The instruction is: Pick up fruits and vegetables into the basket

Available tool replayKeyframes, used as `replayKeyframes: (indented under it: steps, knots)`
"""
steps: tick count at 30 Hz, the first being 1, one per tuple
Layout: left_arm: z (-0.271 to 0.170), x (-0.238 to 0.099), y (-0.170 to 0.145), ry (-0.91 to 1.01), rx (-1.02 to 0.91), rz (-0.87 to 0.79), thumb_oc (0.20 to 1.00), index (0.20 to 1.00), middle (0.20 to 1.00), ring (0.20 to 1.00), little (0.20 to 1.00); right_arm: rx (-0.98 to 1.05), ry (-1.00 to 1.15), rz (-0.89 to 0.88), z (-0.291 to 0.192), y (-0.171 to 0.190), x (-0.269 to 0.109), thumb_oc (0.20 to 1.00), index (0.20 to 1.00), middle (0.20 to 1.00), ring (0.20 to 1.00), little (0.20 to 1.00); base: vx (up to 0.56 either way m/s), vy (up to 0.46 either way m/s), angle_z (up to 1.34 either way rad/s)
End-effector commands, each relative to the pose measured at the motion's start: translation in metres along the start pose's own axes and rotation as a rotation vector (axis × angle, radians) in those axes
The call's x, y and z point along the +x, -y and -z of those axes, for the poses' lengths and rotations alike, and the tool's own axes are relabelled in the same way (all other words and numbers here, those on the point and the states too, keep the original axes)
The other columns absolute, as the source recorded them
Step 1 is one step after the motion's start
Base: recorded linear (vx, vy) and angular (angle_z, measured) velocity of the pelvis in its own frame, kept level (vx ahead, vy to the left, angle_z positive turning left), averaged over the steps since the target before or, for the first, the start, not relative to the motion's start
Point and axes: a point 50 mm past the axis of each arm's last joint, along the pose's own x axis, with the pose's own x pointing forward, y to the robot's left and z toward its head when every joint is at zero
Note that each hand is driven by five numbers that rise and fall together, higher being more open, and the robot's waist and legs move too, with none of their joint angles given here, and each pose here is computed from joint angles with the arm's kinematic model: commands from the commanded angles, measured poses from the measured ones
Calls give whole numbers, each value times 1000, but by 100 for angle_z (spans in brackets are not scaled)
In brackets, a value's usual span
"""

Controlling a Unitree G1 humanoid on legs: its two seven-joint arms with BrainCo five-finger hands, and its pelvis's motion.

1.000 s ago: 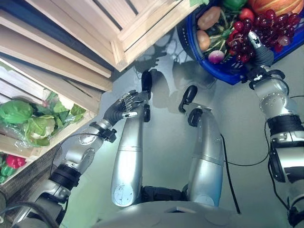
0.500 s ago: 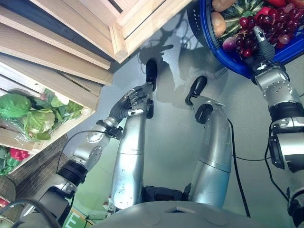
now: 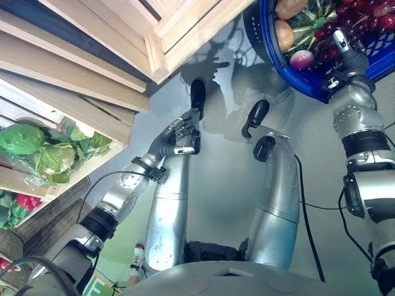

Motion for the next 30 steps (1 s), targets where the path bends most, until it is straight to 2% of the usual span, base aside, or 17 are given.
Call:
replayKeyframes:
  steps: [1, 11, 15, 19, 24, 26, 30]
  knots:
    - [2, -8, 37, 89, -41, 16, 1000, 1000, 1000, 1000, 1000, -238, -28, 53, 30, 25, -15, 1000, 1000, 1000, 1000, 1000, -65, 65, -12]
    - [-23, -18, 20, 211, 152, -55, 1000, 1000, 1000, 1000, 1000, -176, -184, -70, 129, 17, -98, 1000, 1000, 1000, 1000, 1000, -29, 49, -8]
    - [-34, -22, 15, 266, 207, -92, 1000, 1000, 1000, 1000, 1000, -190, -172, -98, 138, 19, -118, 1000, 1000, 1000, 1000, 1000, -46, 34, -16]
    - [-57, -30, 4, 387, 388, -156, 1000, 1000, 1000, 1000, 1000, -213, -95, -142, 131, 22, -134, 1000, 1000, 1000, 1000, 1000, -1, 60, -10]
    - [-82, -43, -6, 524, 633, -278, 1000, 1000, 1000, 1000, 1000, -262, -32, -194, 124, 29, -146, 1000, 1000, 1000, 1000, 1000, 30, 52, -13]
    - [-92, -47, -17, 562, 904, -400, 1000, 1000, 1000, 1000, 1000, -285, 3, -216, 118, 34, -149, 1000, 1000, 1000, 1000, 1000, 40, 41, -20]
    - [-114, -51, -46, 563, 1286, -595, 1000, 1000, 1000, 1000, 1000, -284, 29, -274, 109, 40, -153, 1000, 1000, 1000, 1000, 1000, 34, 29, -6]
